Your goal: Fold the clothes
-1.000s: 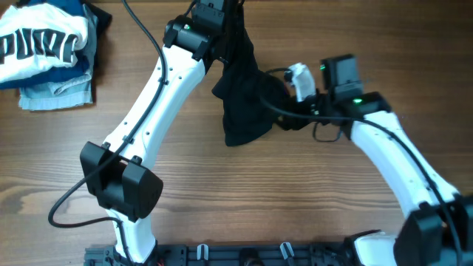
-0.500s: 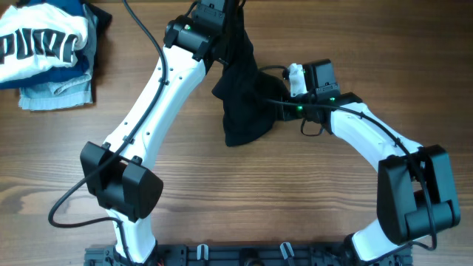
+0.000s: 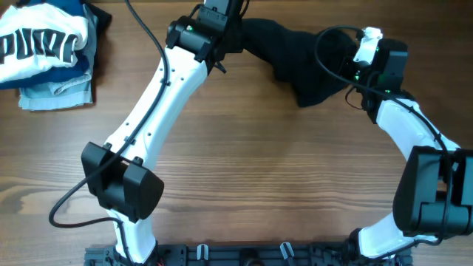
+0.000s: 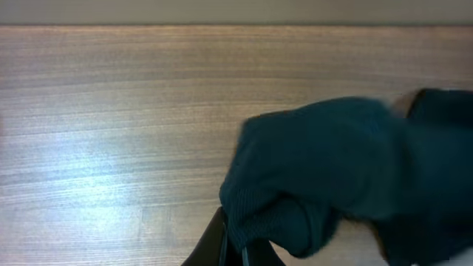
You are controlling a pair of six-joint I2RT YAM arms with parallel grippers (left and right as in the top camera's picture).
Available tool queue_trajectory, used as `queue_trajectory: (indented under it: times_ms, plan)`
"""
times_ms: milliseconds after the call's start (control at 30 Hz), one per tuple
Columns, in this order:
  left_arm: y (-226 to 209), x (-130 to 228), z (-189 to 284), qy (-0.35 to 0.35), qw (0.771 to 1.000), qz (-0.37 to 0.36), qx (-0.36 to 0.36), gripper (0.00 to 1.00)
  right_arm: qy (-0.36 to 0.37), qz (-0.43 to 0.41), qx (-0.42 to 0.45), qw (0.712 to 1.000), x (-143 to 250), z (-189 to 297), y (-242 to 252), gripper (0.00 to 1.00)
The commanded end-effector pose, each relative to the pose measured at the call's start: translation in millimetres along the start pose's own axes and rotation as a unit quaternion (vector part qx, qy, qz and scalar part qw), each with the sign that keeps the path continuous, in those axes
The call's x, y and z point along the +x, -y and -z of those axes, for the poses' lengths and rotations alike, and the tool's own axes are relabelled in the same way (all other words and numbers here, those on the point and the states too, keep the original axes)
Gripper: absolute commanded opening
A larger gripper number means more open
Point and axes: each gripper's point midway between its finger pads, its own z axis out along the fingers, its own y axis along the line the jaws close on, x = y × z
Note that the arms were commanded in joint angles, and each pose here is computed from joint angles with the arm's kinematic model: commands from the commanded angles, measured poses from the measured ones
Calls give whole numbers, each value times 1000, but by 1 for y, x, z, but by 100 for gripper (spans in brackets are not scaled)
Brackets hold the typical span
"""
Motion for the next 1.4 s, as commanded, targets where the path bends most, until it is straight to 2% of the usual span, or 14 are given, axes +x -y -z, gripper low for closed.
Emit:
queue_trajectory:
  times_ms: [0, 167, 300, 333, 400, 467, 633, 767, 967, 1100, 1200, 1367]
  plan:
    - [7, -5, 10, 11, 1000, 5, 7, 4, -30, -8, -56, 998, 8, 2, -22, 99]
    - [9, -5, 10, 10, 1000, 4, 9, 4, -102, -39, -59, 992, 32, 34, -35, 100]
    - [9, -6, 10, 13, 1000, 5, 10, 4, -199, -39, -22, 979, 87, 44, -33, 100]
    - [9, -6, 10, 13, 1000, 5, 10, 4, -211, -35, -11, 977, 98, 43, -32, 99]
    - [9, -6, 10, 13, 1000, 5, 10, 4, -226, -21, 13, 974, 116, 41, -30, 90]
    - [9, -6, 10, 13, 1000, 5, 10, 4, -225, 6, 39, 974, 131, 33, -29, 84]
    - [10, -8, 10, 16, 1000, 6, 11, 4, -218, 34, 62, 973, 150, 8, -34, 82]
    - [10, -7, 10, 15, 1000, 6, 11, 4, -220, 23, 108, 969, 165, -7, -19, 79]
    - [9, -7, 10, 15, 1000, 6, 10, 4, -244, 3, 131, 961, 191, -19, -4, 79]
    - [9, -7, 10, 15, 1000, 6, 10, 4, -269, -14, 137, 953, 206, -15, -2, 68]
    - [9, -7, 10, 15, 1000, 6, 10, 4, -289, -25, 136, 947, 213, -8, -4, 53]
    - [8, -8, 10, 15, 1000, 6, 8, 4, -287, -38, 130, 948, 204, 2, -11, 50]
